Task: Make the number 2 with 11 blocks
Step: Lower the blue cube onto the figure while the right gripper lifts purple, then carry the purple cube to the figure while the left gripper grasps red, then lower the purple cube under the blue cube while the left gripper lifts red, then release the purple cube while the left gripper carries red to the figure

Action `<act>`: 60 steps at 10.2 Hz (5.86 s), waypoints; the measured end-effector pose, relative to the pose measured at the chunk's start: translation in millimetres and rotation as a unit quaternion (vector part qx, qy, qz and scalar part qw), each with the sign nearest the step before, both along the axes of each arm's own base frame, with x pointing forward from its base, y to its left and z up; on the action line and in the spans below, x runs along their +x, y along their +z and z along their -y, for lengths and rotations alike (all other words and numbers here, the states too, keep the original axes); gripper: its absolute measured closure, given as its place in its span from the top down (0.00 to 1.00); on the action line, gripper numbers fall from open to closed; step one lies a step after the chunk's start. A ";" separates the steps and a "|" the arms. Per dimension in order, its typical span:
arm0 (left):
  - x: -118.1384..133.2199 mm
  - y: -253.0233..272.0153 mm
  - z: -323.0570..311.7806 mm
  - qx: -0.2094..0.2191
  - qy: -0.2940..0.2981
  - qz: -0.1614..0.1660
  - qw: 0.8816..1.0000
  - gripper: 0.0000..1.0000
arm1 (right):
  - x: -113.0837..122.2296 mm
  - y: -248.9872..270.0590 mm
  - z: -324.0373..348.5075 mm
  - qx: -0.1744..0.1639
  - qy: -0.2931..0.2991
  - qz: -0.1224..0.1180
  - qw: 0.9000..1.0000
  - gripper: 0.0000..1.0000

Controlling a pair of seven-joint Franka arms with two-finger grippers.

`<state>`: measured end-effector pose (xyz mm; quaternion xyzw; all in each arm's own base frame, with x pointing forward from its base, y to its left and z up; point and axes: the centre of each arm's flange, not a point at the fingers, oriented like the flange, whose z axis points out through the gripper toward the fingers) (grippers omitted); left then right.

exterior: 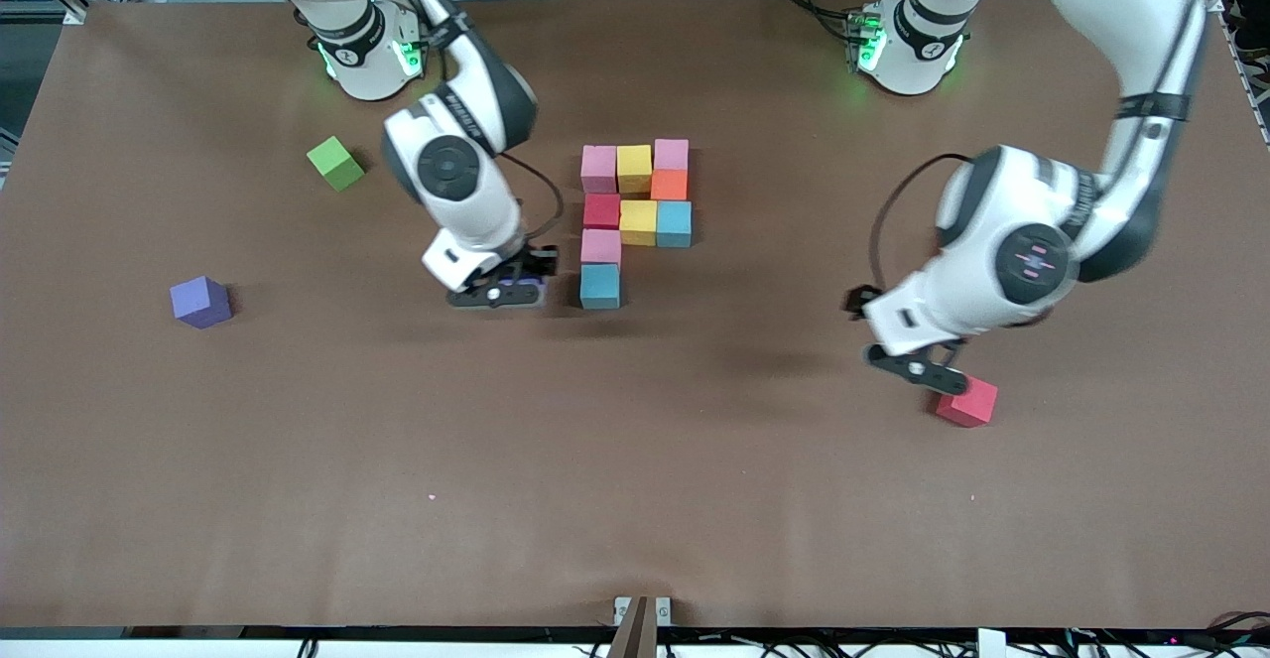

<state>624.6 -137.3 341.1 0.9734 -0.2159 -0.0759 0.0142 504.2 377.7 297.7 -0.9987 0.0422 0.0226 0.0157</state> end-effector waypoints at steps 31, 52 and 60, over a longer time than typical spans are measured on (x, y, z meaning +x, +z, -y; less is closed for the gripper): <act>51.9 -132.1 -100.2 0.060 0.048 0.065 0.995 0.61 | -6.1 -86.3 -123.8 0.000 -0.659 -0.080 0.748 0.56; -138.0 -50.4 169.3 0.084 -0.299 0.006 0.950 0.61 | -13.5 -94.0 -125.0 -0.002 -0.641 -0.064 0.765 0.56; -172.7 -58.2 207.6 0.053 -0.366 0.007 0.929 0.61 | -9.2 -79.4 -128.5 0.007 -0.640 -0.063 0.766 1.00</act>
